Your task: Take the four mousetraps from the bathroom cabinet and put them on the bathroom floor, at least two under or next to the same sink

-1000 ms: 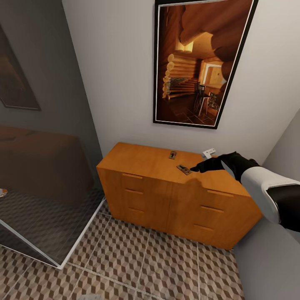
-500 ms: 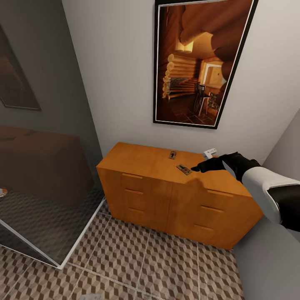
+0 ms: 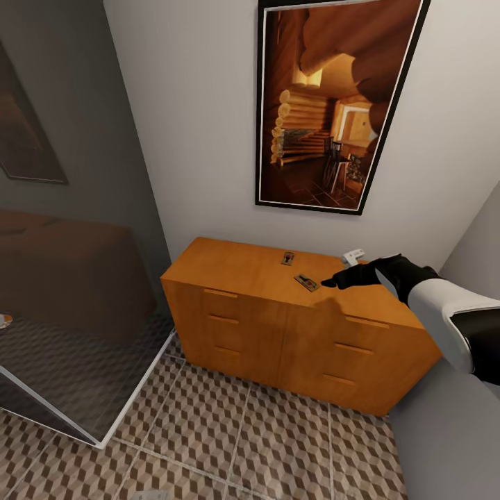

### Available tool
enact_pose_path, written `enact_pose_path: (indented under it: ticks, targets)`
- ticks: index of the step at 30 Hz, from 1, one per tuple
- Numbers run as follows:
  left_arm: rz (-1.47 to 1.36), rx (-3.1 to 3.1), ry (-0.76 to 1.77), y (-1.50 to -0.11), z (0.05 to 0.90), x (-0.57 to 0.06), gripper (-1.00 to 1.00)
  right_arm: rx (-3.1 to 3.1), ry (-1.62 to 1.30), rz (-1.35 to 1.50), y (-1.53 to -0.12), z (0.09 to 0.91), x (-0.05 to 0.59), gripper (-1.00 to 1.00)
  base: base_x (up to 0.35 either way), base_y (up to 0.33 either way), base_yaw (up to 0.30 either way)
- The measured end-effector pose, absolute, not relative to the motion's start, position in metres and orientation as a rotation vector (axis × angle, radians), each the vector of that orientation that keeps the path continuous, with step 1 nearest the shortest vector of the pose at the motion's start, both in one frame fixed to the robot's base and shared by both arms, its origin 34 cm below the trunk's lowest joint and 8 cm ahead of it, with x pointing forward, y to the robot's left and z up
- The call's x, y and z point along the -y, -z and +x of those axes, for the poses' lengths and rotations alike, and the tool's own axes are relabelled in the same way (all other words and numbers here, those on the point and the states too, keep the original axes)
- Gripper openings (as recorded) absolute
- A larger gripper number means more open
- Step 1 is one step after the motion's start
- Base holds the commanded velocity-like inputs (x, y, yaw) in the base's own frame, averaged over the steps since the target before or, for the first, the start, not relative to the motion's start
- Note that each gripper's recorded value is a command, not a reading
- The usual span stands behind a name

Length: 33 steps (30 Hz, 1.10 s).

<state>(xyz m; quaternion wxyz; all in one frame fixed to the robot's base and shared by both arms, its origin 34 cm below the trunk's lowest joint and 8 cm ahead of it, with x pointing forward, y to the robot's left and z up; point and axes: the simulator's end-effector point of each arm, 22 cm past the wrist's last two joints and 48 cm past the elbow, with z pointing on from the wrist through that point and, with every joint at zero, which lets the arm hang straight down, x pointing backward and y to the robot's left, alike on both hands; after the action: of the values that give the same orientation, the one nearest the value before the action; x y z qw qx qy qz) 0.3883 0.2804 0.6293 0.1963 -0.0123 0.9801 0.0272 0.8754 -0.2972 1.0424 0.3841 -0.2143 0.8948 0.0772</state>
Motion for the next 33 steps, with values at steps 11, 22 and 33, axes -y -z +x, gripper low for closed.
enact_pose_path:
  ticks: [11,22,33]
  targets:
    - [-0.034,-2.745,-0.076,-0.6293,0.3883,-0.2803,1.0,-2.296,-0.203,-0.541,-1.0363,0.8714,0.2991,1.0,0.0,0.0,0.0]
    - [-0.034,-2.745,-0.076,-0.6293,0.3883,-0.2803,1.0,-2.297,-0.204,-0.541,-1.0359,0.8712,0.2989,1.0,0.0,0.0,0.0]
    - [-0.034,-2.745,-0.076,-0.6294,0.3883,-0.2803,1.0,-2.297,-0.203,-0.541,-1.036,0.8711,0.2991,1.0,0.052,0.0,0.0]
